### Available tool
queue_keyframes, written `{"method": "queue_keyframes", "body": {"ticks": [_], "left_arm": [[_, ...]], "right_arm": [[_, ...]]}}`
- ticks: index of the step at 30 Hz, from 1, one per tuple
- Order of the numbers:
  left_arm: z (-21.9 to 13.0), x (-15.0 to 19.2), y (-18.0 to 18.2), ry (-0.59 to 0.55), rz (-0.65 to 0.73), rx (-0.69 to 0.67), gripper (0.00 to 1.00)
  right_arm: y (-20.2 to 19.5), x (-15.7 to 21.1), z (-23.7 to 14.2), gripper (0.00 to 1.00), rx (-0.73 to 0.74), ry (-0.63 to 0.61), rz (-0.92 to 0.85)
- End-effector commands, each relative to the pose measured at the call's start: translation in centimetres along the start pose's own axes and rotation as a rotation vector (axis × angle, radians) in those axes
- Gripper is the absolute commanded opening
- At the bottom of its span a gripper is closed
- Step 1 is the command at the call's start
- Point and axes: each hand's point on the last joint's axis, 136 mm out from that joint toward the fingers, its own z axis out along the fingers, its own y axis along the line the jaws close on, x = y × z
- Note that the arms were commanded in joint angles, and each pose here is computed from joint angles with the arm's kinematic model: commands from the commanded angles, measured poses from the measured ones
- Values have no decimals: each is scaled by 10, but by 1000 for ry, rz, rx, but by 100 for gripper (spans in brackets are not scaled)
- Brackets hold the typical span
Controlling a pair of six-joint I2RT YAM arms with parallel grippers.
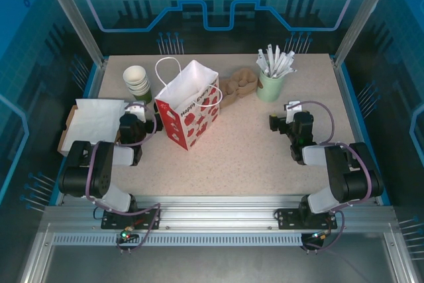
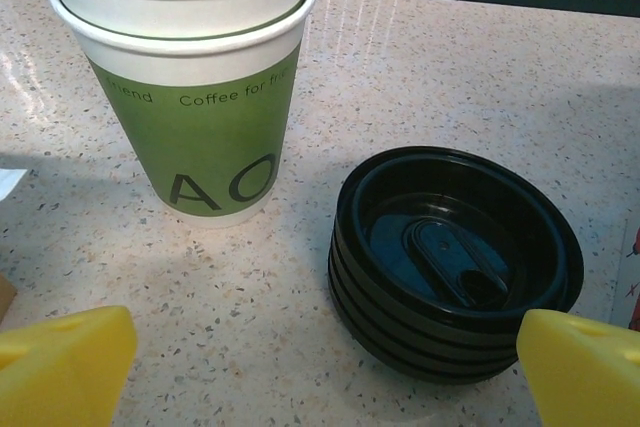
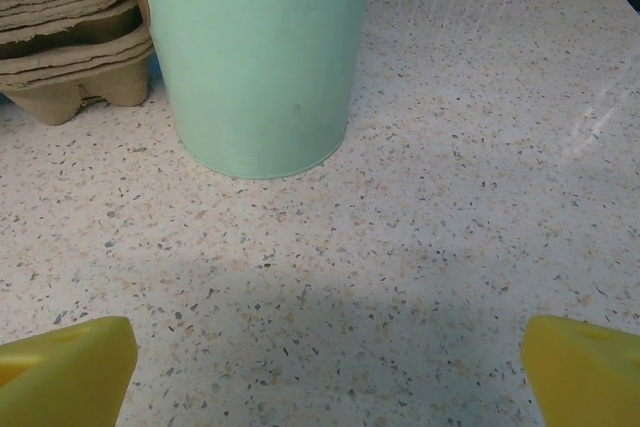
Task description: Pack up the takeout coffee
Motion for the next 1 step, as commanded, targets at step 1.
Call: {"method": "queue_keyframes", "body": {"ticks": [1], "left_arm": [[3, -7, -7, -17, 20, 29, 99]], "right_arm": [[-3, -13, 1, 100, -2, -44, 17]]}}
